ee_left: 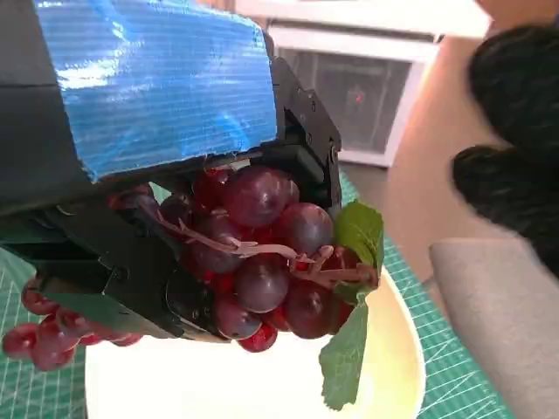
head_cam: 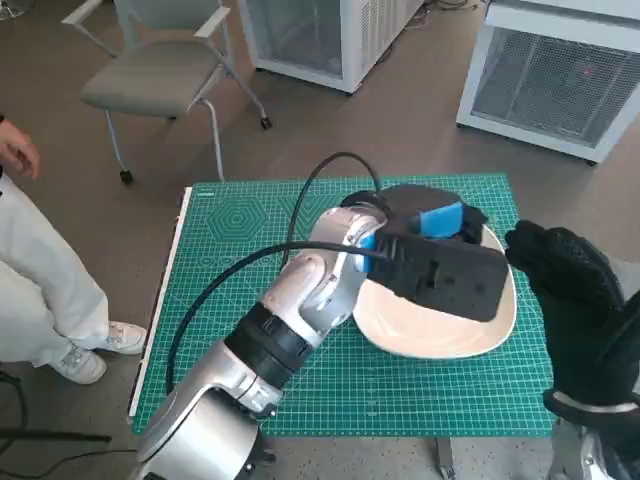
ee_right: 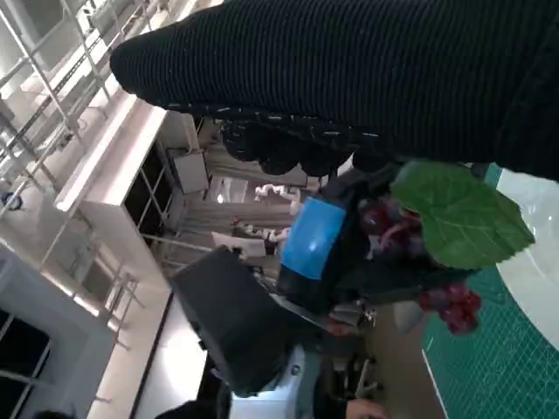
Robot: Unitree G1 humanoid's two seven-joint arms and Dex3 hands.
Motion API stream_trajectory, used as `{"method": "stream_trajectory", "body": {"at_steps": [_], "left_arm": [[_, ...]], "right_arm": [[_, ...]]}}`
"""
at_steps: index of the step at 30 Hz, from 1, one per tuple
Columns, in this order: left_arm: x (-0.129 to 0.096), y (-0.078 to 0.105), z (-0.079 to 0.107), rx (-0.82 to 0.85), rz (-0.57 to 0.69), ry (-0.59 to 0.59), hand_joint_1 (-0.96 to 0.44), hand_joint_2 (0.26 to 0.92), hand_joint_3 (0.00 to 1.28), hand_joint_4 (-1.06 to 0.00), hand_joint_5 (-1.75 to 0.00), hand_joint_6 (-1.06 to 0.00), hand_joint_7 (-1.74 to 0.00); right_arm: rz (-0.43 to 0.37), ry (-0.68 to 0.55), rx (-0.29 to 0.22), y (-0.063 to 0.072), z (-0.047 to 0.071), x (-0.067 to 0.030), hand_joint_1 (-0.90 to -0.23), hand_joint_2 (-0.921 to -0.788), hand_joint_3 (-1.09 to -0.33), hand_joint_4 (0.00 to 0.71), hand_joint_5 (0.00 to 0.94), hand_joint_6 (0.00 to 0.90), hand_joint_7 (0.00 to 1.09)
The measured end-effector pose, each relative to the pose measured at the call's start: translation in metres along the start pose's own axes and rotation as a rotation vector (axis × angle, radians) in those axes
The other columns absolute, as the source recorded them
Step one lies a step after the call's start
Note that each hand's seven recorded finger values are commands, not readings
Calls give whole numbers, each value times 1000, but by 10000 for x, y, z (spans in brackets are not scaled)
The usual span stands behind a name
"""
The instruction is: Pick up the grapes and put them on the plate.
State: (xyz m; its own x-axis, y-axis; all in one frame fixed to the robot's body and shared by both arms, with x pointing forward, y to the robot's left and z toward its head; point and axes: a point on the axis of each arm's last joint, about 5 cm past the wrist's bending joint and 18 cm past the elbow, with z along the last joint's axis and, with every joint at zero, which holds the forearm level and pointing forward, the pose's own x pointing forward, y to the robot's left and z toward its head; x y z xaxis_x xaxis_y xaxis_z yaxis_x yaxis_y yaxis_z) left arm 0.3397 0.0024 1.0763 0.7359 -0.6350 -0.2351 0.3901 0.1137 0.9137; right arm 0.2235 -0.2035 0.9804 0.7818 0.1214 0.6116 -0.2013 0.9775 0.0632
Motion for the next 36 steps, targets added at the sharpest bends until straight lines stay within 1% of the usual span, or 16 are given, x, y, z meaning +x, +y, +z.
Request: {"method": "stream_trajectory", "body": {"at_steps": [3, 4, 6, 7, 9, 10, 12, 13, 14, 15, 16, 18, 20, 22, 25, 36], "left_arm": [[21, -28, -7, -7, -5, 8, 2, 845, 148, -701, -1312, -786, -854], [27, -37, -9, -9, -6, 10, 1, 836, 177, -688, -1308, -765, -899], [38, -53, -17, -14, -7, 17, 84, 803, 260, -676, -1291, -673, -887], [44, -61, -21, -17, -9, 20, 151, 763, 343, -675, -1298, -610, -802], [53, -75, -29, -24, -14, 29, 281, 655, 547, -680, -1345, -492, -533], [58, -82, -32, -29, -17, 33, 326, 601, 650, -681, -1374, -430, -405], [70, -96, -33, -38, -27, 44, 377, 535, 782, -675, -1422, -333, -238], [76, -104, -32, -42, -33, 50, 337, 524, 773, -622, -1326, -302, -192], [82, -112, -29, -46, -40, 56, 276, 523, 732, -557, -1179, -277, -153], [87, -119, -26, -49, -48, 61, 186, 536, 646, -466, -955, -257, -118], [92, -126, -22, -51, -55, 64, 76, 562, 518, -350, -678, -248, -92], [100, -136, -12, -50, -69, 70, -56, 623, 307, -183, -315, -245, -58], [107, -141, -3, -45, -79, 74, -124, 661, 192, -83, -143, -246, -40], [110, -143, 2, -39, -81, 77, -161, 681, 140, -39, -68, -245, -31], [112, -144, 4, -32, -67, 80, -200, 702, 98, -14, -24, -240, -20], [111, -144, 2, -19, -20, 63, -301, 738, 34, -6, -1, -191, -1]], "right_arm": [[0, -1, -1, 2, 0, -1, -396, -921, -623, 409, 701, 177, 987], [0, -1, -2, 2, 0, -1, -396, -921, -622, 409, 701, 177, 987], [0, 0, -2, 3, -1, -1, -396, -921, -622, 409, 701, 177, 987], [0, 0, -2, 3, -1, -1, -396, -921, -622, 409, 701, 176, 987], [0, -1, -3, 3, -1, -1, -396, -921, -623, 409, 701, 176, 988], [0, -1, -3, 3, -1, -1, -396, -921, -623, 409, 701, 176, 988], [0, -1, -3, 3, -1, -1, -396, -921, -623, 409, 701, 176, 988], [0, -1, -2, 3, -1, -1, -396, -921, -623, 409, 701, 175, 988], [0, -1, -2, 4, -1, -1, -395, -921, -623, 409, 701, 175, 988], [0, 0, -2, 4, -1, -1, -395, -921, -623, 409, 701, 175, 989], [0, 0, -2, 4, -1, -1, -395, -921, -624, 409, 701, 175, 989], [1, 0, -2, 4, -2, -1, -394, -921, -624, 409, 701, 175, 989], [1, 0, -2, 5, -2, -1, -394, -921, -625, 408, 701, 174, 990], [1, 0, -2, 6, -3, -1, -393, -921, -625, 408, 702, 173, 991], [1, 1, -2, 5, -4, -1, -392, -921, -626, 407, 703, 172, 992], [-1, 12, -1, -5, -23, -7, -391, -921, -627, 405, 706, 172, 995]]}}
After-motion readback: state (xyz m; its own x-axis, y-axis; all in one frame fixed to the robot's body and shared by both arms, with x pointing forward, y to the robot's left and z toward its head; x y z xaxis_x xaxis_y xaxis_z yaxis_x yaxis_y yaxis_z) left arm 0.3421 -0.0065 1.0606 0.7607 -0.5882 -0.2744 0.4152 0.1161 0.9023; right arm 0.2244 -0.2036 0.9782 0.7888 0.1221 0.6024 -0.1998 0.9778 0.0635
